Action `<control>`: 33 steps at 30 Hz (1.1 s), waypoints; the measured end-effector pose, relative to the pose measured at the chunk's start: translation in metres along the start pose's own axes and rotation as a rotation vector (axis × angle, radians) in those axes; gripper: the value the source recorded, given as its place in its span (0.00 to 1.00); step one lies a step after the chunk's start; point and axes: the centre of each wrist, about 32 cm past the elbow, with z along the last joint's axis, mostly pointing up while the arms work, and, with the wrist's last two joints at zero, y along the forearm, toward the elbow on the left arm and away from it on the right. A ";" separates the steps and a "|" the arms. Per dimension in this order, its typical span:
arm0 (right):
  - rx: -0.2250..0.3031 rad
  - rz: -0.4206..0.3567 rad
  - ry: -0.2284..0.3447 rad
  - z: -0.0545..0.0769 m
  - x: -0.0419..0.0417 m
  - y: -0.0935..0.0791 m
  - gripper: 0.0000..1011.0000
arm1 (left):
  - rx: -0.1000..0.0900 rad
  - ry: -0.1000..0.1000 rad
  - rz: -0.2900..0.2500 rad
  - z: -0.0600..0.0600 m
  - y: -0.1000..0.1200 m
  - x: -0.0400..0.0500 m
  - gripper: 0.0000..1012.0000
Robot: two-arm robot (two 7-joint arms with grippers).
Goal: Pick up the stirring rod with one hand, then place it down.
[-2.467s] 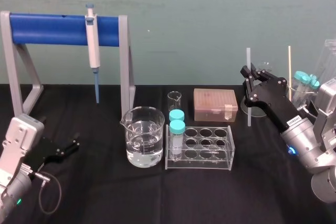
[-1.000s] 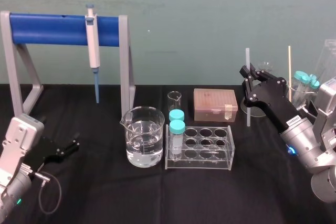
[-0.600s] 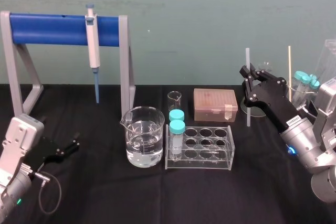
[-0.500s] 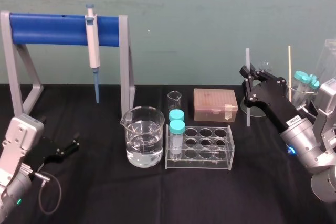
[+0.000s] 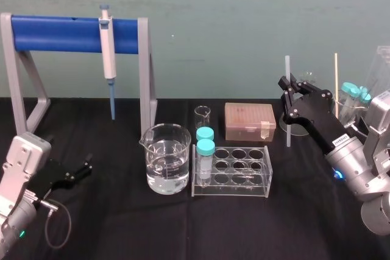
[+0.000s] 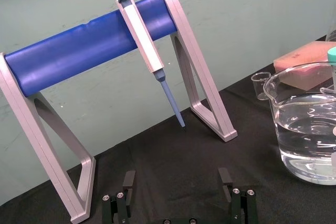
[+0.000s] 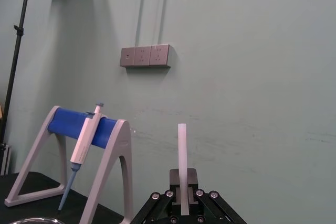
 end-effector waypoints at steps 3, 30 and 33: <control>0.000 0.000 0.000 0.000 0.0000 0.000 0.07 | 0.000 0.000 0.000 0.000 0.000 0.0000 0.99; 0.000 0.000 0.000 0.000 0.0000 0.000 0.07 | 0.000 0.000 0.000 0.000 0.000 0.0000 0.99; 0.000 0.000 0.000 0.000 0.0000 0.000 0.07 | 0.000 0.000 0.000 0.000 0.000 0.0000 0.99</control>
